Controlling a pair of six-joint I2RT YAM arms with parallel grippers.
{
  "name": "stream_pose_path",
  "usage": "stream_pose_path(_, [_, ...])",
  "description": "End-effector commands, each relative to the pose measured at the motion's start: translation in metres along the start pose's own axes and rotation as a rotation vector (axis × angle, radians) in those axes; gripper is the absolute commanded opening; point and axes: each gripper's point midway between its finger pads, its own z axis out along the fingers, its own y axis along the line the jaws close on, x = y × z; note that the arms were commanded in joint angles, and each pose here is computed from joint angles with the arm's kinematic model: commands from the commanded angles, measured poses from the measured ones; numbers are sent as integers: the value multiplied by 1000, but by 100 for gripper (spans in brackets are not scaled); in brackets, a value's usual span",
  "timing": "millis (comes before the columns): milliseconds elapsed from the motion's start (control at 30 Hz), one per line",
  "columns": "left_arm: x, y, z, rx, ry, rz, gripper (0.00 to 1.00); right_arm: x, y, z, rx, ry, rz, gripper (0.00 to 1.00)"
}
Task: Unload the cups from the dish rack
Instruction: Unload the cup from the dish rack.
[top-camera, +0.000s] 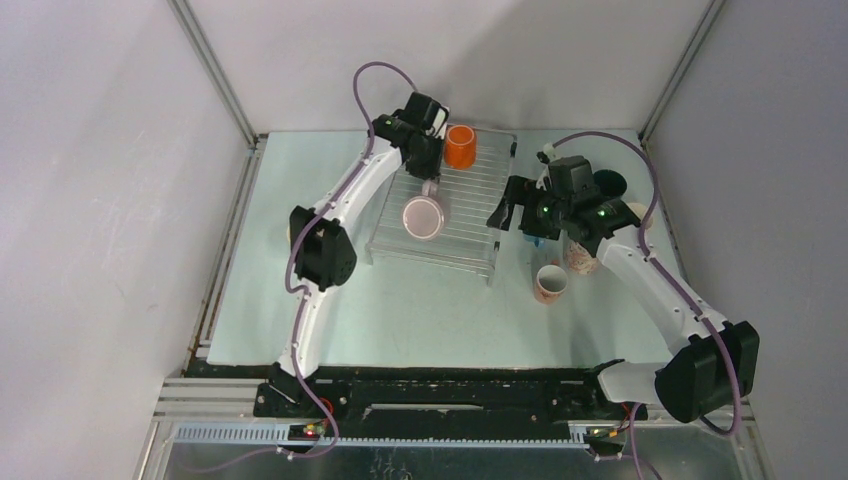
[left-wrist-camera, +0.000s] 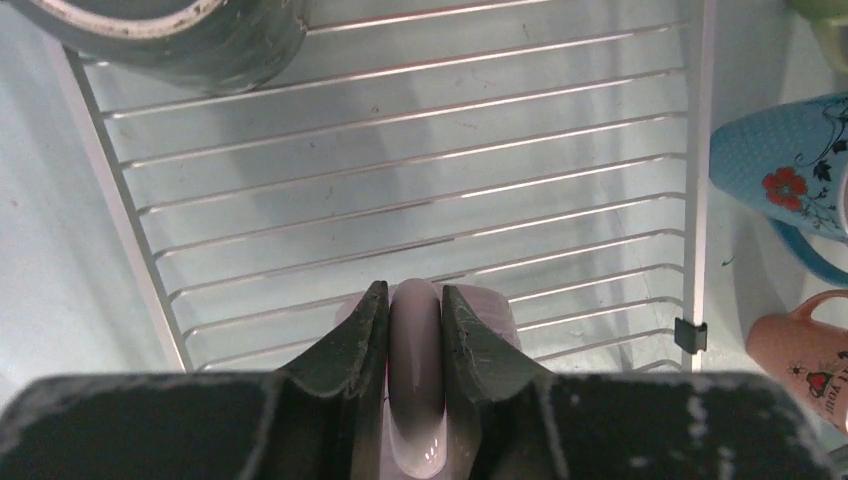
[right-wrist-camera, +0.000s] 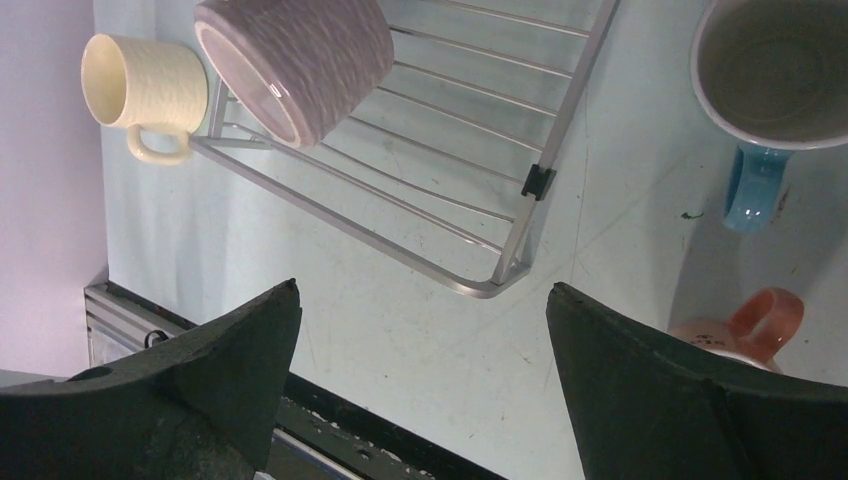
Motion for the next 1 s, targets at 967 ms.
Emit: stream_pose_path(967, [28, -2, -28, -99, 35, 1, 24, 7, 9, 5, 15, -2, -28, 99])
